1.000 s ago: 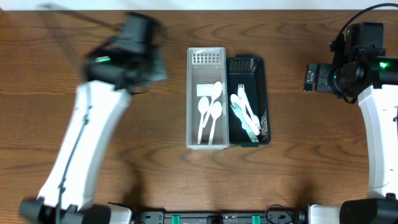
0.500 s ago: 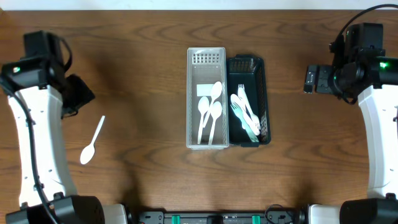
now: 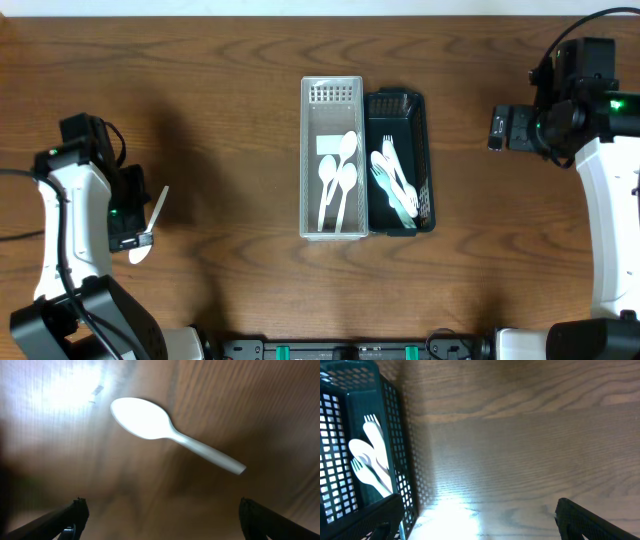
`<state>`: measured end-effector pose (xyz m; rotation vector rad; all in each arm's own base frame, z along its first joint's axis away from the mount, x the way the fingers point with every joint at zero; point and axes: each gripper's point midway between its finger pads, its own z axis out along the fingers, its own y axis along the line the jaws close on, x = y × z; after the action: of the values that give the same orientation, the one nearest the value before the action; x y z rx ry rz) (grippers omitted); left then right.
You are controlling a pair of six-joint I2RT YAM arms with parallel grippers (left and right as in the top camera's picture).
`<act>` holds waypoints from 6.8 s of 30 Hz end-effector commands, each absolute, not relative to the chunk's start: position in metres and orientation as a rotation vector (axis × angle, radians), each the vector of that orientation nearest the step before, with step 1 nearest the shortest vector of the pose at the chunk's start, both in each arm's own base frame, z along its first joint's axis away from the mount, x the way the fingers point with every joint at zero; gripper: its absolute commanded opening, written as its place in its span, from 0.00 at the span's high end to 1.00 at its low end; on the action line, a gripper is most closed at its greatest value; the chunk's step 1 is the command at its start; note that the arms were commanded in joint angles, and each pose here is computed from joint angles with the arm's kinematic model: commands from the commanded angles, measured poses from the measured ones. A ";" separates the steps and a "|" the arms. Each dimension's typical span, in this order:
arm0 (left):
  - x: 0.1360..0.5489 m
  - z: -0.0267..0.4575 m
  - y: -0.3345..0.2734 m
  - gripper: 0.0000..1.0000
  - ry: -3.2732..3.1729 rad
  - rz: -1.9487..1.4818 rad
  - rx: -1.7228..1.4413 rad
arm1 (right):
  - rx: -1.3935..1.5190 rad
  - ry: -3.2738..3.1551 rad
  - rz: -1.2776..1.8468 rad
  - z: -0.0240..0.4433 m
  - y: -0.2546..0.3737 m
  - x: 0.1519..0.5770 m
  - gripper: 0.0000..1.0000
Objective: Pack container
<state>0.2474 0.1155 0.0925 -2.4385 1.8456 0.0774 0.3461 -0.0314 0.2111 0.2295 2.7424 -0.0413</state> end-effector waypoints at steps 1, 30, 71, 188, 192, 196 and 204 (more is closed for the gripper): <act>0.249 0.078 0.118 0.02 1.598 0.055 -2.586 | 0.231 2.773 -0.039 0.202 -0.035 0.341 0.01; 0.232 0.002 0.133 0.05 1.303 0.132 -2.709 | 0.234 2.812 -0.039 0.190 -0.034 0.334 0.01; 0.227 0.000 0.145 0.68 1.283 0.227 -2.660 | 0.235 2.833 -0.039 0.188 -0.033 0.329 0.01; 0.250 -0.022 0.247 0.77 1.949 0.194 -2.248 | 0.236 2.848 -0.039 0.187 -0.033 0.325 0.01; 0.244 -0.021 0.247 0.81 1.967 0.240 -2.250 | 0.235 2.848 -0.039 0.187 -0.033 0.325 0.01; 0.243 -0.022 0.246 0.94 1.984 0.242 -2.243 | 0.235 2.848 -0.039 0.187 -0.033 0.325 0.01; 0.242 -0.022 0.245 0.94 1.991 0.243 -2.242 | 0.236 2.849 -0.039 0.187 -0.033 0.325 0.01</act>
<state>0.2539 0.2554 -0.0042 -2.2038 1.9250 0.2221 0.3262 -0.0299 0.1896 0.2354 2.8410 -0.0436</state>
